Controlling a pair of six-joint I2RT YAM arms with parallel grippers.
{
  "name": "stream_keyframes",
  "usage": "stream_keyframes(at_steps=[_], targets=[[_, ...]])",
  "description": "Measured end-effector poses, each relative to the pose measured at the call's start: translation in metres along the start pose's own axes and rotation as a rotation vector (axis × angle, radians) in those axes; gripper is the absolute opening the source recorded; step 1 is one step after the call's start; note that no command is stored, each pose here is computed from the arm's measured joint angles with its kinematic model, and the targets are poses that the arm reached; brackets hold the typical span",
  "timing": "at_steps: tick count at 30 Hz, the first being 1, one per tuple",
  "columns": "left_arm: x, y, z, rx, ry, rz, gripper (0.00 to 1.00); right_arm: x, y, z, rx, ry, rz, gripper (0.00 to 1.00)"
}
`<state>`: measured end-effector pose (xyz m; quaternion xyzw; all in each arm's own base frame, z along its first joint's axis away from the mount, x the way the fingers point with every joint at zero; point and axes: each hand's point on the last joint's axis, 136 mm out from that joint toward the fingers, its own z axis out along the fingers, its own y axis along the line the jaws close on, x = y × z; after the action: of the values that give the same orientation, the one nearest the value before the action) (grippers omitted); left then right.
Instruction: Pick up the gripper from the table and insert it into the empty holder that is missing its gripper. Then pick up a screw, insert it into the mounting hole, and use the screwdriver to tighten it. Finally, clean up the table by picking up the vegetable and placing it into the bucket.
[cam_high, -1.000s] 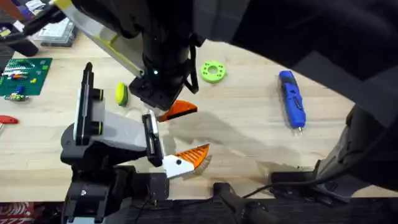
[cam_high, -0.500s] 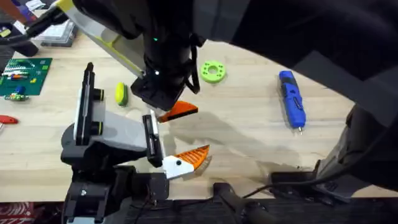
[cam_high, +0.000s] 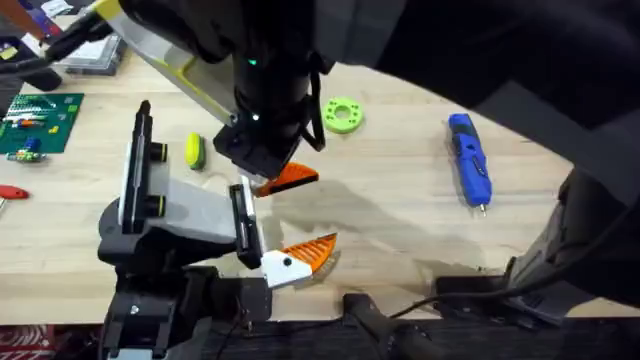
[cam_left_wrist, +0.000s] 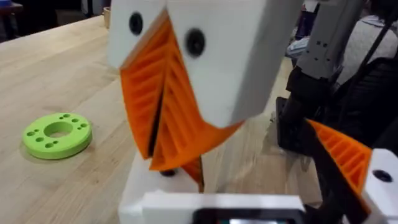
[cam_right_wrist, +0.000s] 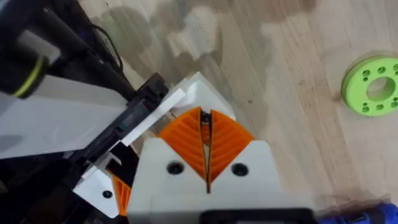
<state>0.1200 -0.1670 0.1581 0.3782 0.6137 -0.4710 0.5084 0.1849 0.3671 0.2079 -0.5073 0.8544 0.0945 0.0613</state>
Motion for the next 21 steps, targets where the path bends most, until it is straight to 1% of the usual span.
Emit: stream_keyframes(at_steps=[10, 21], targets=[[-0.0002, 0.0008, 0.0, -0.005, -0.001, 0.006, 0.986, 0.0057, 0.0052, 0.0007, 0.0, 0.024, -0.012, 0.005], [-0.0003, 0.0009, 0.0, -0.005, -0.001, 0.006, 0.986, 0.0028, 0.0074, 0.0012, 0.014, 0.012, -0.025, 0.005]])
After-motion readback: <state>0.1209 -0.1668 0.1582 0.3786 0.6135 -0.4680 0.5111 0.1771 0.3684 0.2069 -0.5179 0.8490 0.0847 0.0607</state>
